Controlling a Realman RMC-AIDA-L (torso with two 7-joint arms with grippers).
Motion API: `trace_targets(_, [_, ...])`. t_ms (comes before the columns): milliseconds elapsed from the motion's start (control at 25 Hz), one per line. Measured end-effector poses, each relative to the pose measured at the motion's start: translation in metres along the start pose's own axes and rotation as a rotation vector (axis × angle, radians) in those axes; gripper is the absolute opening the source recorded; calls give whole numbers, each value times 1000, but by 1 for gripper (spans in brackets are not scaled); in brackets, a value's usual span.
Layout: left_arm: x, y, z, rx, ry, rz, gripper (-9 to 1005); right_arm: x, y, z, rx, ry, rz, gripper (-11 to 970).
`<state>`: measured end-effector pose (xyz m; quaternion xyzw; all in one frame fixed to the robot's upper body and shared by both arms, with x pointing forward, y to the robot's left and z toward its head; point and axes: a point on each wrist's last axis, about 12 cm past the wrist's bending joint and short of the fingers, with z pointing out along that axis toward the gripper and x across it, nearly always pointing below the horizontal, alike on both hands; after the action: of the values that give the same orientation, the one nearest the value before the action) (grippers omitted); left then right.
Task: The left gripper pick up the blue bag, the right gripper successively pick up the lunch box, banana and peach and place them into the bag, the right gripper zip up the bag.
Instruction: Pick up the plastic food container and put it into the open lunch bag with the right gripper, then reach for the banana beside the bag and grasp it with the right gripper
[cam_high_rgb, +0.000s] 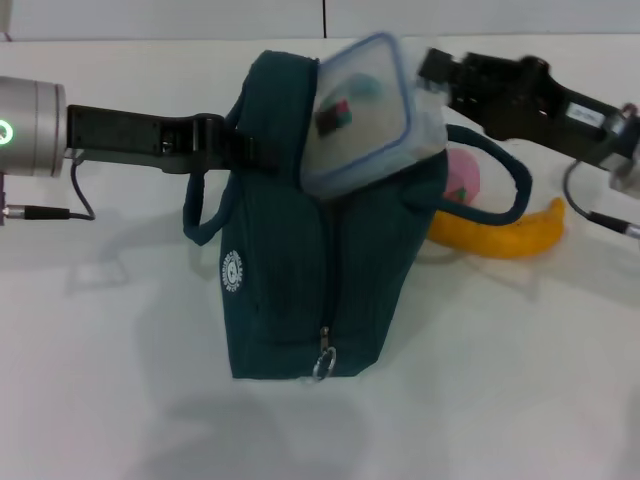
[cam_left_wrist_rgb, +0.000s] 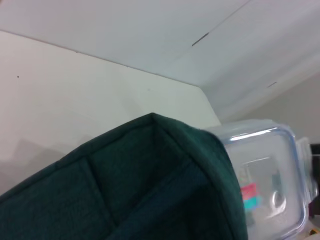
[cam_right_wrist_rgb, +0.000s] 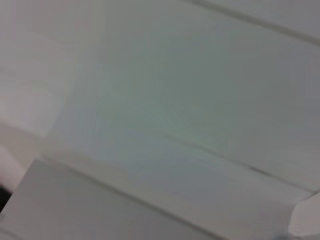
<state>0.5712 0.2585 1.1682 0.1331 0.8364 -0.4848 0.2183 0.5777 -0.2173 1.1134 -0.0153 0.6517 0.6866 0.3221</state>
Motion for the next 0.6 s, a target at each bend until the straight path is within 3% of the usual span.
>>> trace_targets(120, [-1,0,1,6,3,2,29,-4,5,16,-18,40,-15,130])
trace_targets(320, [0,2,0,1,-3,-5,30,-12,7,10,-20,22,-41,303])
trace_targets(440, [3,6,-4,-12,-15,-17,30,-22,13,-4,-22,12,-103,452])
trace_targets(520, [4,9,-5,-19,-19,-19,30,-35,20,-29,9,11,-186,566])
trace_targets(600, [5,10,-5,-25,-23,-19,30,-43,23,-47,49,25,-237,590])
